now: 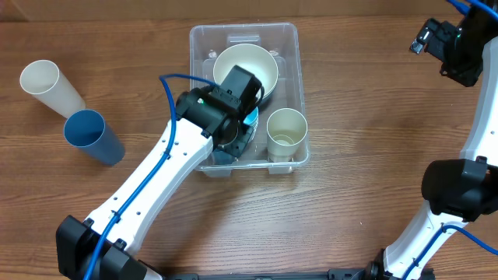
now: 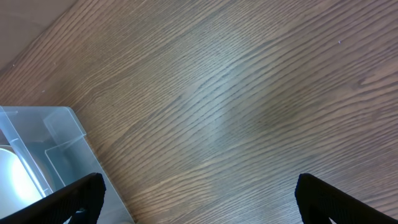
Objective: Pack container
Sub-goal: 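Carry the teal cup into the bin's lower left and lower it, then release the teal cup and move the left gripper back left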
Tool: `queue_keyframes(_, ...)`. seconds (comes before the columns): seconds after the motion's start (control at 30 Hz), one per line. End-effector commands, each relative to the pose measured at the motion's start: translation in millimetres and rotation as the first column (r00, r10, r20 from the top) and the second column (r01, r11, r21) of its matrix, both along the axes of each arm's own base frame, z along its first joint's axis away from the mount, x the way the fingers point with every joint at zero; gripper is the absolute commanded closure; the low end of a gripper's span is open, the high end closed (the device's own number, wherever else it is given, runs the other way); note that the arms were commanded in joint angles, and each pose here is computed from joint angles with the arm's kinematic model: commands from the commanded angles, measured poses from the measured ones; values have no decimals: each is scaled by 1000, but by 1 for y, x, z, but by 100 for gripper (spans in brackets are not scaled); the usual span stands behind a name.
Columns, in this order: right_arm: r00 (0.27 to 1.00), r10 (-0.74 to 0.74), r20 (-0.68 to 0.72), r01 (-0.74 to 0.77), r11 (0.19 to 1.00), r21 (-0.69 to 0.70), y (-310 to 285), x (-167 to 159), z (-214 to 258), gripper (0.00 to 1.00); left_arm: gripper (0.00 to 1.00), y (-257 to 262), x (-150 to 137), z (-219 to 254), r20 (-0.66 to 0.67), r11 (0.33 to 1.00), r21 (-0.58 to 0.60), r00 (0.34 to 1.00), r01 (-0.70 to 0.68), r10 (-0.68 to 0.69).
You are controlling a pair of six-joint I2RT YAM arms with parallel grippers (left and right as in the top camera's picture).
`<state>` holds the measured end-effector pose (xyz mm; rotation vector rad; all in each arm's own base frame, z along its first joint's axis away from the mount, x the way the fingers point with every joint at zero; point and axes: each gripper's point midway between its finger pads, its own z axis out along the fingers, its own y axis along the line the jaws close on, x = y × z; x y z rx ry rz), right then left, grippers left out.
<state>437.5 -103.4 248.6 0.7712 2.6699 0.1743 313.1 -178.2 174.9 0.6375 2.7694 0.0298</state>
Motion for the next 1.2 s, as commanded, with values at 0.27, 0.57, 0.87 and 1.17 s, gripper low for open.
queue_keyframes(0.27,999,-5,50,6,1000,-13,0,-1,18,0,71,8,-11,13,-37,999,26,999,-28,29)
queue_keyframes(0.57,999,-5,50,6,1000,-13,0,-1,18,0,77,5,-13,13,-47,1000,11,999,-24,24)
queue_keyframes(0.87,999,-5,49,6,1000,-13,0,-1,18,0,60,31,23,101,188,974,-42,956,-221,225)
queue_keyframes(1.17,999,-5,50,6,1000,-13,0,-1,18,0,48,170,21,117,149,790,21,783,-613,604)
